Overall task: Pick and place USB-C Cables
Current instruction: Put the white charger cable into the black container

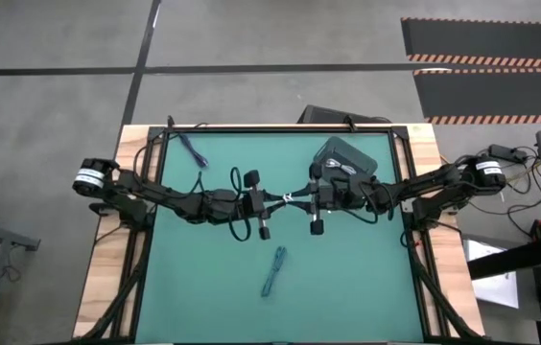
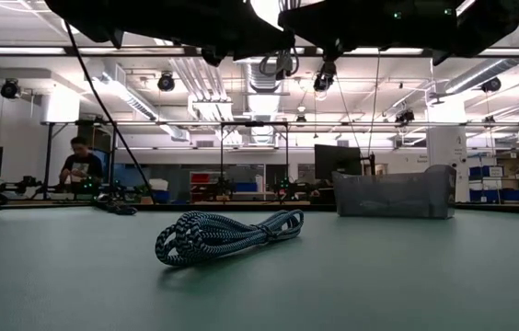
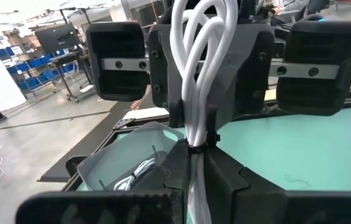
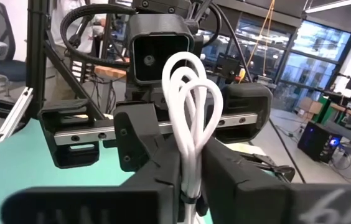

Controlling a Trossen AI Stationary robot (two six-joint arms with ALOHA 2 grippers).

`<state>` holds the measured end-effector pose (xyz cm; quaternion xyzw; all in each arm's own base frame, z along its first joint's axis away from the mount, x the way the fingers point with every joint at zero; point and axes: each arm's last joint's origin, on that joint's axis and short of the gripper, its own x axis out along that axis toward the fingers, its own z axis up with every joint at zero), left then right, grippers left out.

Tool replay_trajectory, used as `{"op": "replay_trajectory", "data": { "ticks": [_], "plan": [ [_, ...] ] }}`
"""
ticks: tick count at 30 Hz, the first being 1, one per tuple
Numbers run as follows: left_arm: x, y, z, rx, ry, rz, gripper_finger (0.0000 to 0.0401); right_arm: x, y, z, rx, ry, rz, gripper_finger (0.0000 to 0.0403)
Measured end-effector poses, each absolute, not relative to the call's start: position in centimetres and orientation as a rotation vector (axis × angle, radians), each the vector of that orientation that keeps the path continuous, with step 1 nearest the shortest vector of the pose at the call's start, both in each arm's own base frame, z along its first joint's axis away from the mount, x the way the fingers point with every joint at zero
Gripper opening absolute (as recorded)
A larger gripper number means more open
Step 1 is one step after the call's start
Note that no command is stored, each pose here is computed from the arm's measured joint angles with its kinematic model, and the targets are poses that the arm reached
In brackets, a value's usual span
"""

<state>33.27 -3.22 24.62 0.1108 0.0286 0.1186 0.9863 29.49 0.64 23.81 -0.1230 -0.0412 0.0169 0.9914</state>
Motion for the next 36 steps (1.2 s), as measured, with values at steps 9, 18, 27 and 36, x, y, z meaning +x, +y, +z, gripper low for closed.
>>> {"op": "replay_trajectory", "data": {
  "ticks": [9,18,27,36],
  "plan": [
    [33.3,-3.2,24.6,0.197,0.054,0.239,0.0018,29.5,0.6,23.8,-0.244,-0.081,0.034,0.0024],
    [33.3,-3.2,24.6,0.195,0.054,0.239,0.0111,29.5,0.6,23.7,-0.244,-0.073,0.037,0.0023],
    [33.1,-3.2,24.3,0.198,0.063,0.237,0.017,29.5,0.6,23.6,-0.243,-0.067,0.037,0.0023],
    [30.9,-3.1,25.0,0.218,0.14,0.223,0.0171,28.7,0.4,24.0,-0.234,0.015,-0.044,0.0023]
  ]
}}
